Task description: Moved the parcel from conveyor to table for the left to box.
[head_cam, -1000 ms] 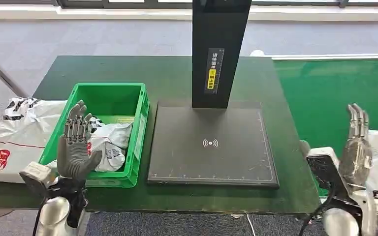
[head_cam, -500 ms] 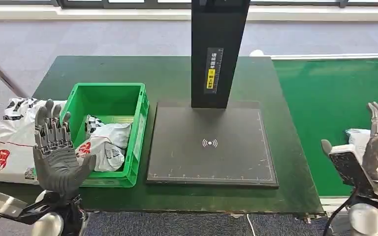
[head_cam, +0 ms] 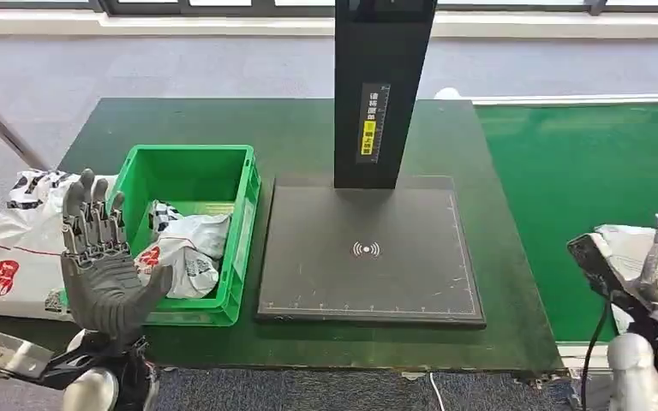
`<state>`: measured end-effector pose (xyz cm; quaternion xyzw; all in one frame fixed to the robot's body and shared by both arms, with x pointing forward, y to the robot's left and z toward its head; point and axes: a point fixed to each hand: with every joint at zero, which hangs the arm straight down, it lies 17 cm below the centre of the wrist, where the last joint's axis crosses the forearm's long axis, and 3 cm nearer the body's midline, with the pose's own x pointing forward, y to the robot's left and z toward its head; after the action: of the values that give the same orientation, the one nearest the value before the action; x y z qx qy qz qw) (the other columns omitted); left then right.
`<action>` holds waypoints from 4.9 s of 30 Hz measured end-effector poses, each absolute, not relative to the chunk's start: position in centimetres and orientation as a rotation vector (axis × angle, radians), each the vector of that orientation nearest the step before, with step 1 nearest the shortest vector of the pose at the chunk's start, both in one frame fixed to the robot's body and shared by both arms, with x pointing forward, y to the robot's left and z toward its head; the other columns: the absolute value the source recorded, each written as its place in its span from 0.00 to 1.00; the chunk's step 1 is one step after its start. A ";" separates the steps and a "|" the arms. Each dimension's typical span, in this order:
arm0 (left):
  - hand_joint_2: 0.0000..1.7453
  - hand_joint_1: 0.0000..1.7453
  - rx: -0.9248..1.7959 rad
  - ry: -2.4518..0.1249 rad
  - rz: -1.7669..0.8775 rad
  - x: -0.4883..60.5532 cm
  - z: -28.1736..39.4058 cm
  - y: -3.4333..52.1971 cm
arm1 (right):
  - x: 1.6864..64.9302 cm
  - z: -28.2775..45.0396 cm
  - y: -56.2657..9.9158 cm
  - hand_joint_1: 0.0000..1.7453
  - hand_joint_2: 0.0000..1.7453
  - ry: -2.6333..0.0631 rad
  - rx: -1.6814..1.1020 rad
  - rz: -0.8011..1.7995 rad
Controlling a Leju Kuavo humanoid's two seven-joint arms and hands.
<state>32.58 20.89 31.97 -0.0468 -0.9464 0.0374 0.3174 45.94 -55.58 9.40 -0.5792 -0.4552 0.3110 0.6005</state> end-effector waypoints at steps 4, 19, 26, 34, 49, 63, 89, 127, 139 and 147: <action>1.00 0.00 -0.144 -2.491 0.081 32.6 32.0 20.3 | 44.8 4.6 -59.2 0.00 1.00 -0.907 -1.261 0.654; 1.00 0.00 -0.180 -2.487 0.016 32.7 31.6 19.0 | 37.8 -5.3 -61.6 0.00 1.00 -0.487 -1.159 0.630; 1.00 0.00 -0.193 -2.497 -0.004 32.8 31.9 18.7 | 36.2 -6.8 -62.1 0.00 1.00 -0.392 -1.106 0.609; 1.00 0.00 -0.203 -2.508 -0.018 33.1 32.4 18.7 | 34.8 -7.8 -62.7 0.00 1.00 -0.321 -1.036 0.585; 1.00 0.00 -0.210 -2.502 -0.036 33.4 32.2 18.7 | 33.6 -8.8 -62.7 1.00 1.00 -0.297 -0.991 0.568; 1.00 0.00 -0.215 -2.500 -0.040 33.3 32.1 18.7 | 32.5 -9.6 -62.7 1.00 1.00 -0.278 -0.981 0.573; 1.00 0.00 -0.220 -2.500 -0.043 33.3 32.1 18.6 | 32.3 -9.8 -62.7 1.00 1.00 -0.272 -0.976 0.574; 1.00 0.00 -0.221 -2.497 -0.047 33.3 32.0 18.5 | 32.2 -9.8 -62.7 1.00 1.00 -0.271 -0.975 0.574; 1.00 0.00 -0.221 -2.497 -0.049 33.3 32.0 18.5 | 32.2 -9.8 -62.7 1.00 1.00 -0.271 -0.975 0.574; 1.00 0.00 -0.221 -2.497 -0.049 33.3 32.0 18.5 | 32.2 -9.8 -62.7 1.00 1.00 -0.271 -0.975 0.574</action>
<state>33.33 18.54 31.99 -0.0837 -0.9462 -0.0185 0.3121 32.21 -62.65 -9.81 -0.4603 -0.1281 0.2709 0.8357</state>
